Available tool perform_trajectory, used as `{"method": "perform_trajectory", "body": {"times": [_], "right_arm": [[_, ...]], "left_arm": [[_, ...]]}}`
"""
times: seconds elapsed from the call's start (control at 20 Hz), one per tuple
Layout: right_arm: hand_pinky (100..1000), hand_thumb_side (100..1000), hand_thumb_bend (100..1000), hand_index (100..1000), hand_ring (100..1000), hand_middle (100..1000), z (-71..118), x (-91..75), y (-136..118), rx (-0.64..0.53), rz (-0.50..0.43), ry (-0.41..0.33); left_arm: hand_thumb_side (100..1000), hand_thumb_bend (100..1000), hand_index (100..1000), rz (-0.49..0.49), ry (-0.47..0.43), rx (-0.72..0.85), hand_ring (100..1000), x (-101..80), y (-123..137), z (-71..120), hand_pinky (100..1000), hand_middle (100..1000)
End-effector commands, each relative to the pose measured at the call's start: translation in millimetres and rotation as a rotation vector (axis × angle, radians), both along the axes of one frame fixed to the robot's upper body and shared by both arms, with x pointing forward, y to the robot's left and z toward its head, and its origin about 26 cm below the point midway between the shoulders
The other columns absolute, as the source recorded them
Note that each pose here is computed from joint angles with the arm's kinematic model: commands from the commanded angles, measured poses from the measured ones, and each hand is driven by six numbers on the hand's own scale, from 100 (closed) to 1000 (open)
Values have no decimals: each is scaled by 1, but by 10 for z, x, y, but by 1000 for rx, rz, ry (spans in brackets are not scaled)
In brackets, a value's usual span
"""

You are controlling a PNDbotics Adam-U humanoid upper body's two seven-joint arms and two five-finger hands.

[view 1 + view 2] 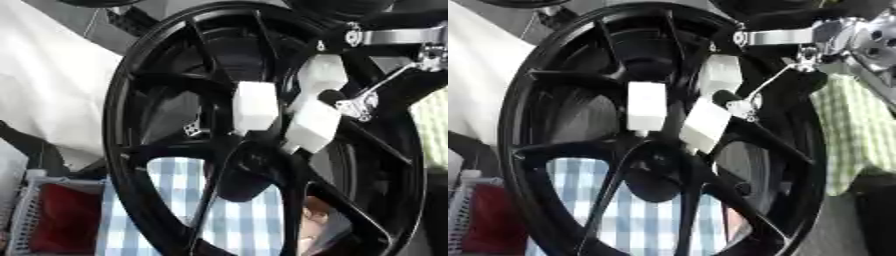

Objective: Pull the pin out of the wheel hub.

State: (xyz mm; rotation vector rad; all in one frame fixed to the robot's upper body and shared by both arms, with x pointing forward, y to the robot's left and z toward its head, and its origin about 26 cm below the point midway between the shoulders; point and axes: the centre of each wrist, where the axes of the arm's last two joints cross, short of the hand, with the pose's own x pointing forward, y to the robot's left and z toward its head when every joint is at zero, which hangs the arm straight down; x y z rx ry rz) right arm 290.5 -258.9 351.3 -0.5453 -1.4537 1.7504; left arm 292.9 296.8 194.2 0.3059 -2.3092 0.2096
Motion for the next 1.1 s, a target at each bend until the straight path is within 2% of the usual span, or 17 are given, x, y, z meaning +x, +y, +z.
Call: {"method": "perform_trajectory", "body": {"times": [0.05, 0.55, 0.7, 0.85, 1.1], "right_arm": [[923, 158, 104, 897, 960, 865, 141, -60, -55, -22, -27, -50], [914, 166, 122, 882, 943, 822, 90, -46, -63, -26, -66, -52], [911, 202, 148, 878, 939, 809, 81, -43, -64, -22, -76, -47], [897, 263, 203, 881, 910, 755, 81, -43, -66, -21, -89, -46], [891, 331, 232, 882, 895, 735, 70, -41, -73, -17, -102, -45]], "left_arm": [[755, 108, 825, 2, -18, 14, 751, -26, 11, 54, 858, 705], [763, 102, 824, 4, -18, 9, 751, -25, 0, 42, 860, 705], [764, 101, 824, 5, -18, 8, 751, -25, -1, 41, 861, 706], [767, 100, 824, 3, -16, 9, 752, -24, -7, 38, 862, 706], [768, 100, 824, 8, -15, 11, 752, -25, -8, 32, 864, 706]]}}
